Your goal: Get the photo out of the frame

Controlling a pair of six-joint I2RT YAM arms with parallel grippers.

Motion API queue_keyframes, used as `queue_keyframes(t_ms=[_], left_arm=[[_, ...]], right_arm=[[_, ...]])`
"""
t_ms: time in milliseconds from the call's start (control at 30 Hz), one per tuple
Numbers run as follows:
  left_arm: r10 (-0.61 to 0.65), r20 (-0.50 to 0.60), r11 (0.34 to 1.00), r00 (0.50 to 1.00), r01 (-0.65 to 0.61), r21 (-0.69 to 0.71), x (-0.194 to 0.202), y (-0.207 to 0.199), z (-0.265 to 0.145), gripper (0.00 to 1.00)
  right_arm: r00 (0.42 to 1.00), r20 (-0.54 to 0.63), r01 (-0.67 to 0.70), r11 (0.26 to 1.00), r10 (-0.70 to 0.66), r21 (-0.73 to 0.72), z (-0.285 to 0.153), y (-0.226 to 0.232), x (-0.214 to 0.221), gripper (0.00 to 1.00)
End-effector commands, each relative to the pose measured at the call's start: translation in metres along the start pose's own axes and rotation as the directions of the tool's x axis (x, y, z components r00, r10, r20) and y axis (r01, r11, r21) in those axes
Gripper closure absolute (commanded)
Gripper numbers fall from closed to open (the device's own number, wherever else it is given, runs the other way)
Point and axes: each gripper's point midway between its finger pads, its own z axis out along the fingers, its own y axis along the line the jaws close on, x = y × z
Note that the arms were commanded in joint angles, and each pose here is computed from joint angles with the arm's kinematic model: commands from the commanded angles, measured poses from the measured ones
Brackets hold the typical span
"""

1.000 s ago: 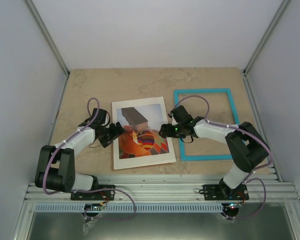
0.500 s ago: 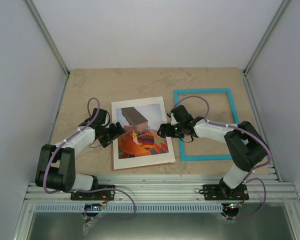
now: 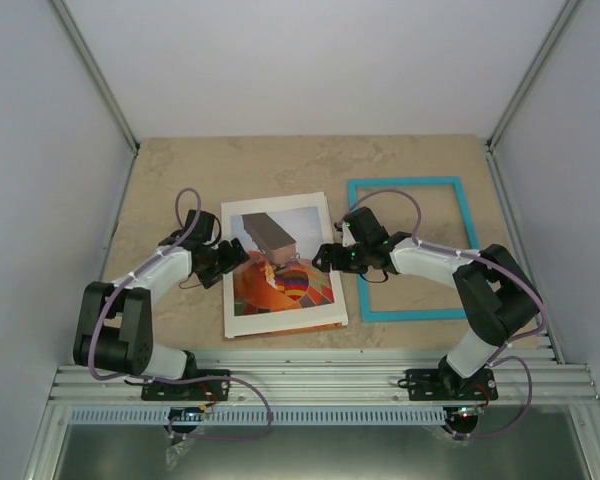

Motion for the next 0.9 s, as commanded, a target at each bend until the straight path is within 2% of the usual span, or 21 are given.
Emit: queue_keyframes(t_ms=[0,267,533,867], left_arm=[[0.046,0.037,0.999,0.998,-0.047,0.012,-0.015,-0.014,-0.006,0.05],[0.073,0.055,0.997,0.996,-0.070,-0.045,-0.031,-0.013,-0.002,0.04],[0.114,0.113,0.985,0.987,-0.097,-0.144,-0.047,-0.004,-0.015,0.03],[0.122,0.152,0.984,0.981,-0.099,-0.150,-0.047,-0.005,-0.032,0.03]], right_arm=[[0.999,0.030,0.024,0.994,-0.021,-0.106,-0.005,0.029,-0.016,0.16],[1.000,0.015,0.020,0.988,-0.018,-0.150,0.002,0.036,-0.018,0.17],[1.000,-0.016,0.018,0.989,-0.021,-0.149,0.014,0.038,-0.014,0.17],[0.997,-0.053,0.046,0.982,-0.057,-0.183,0.025,0.056,-0.010,0.17]])
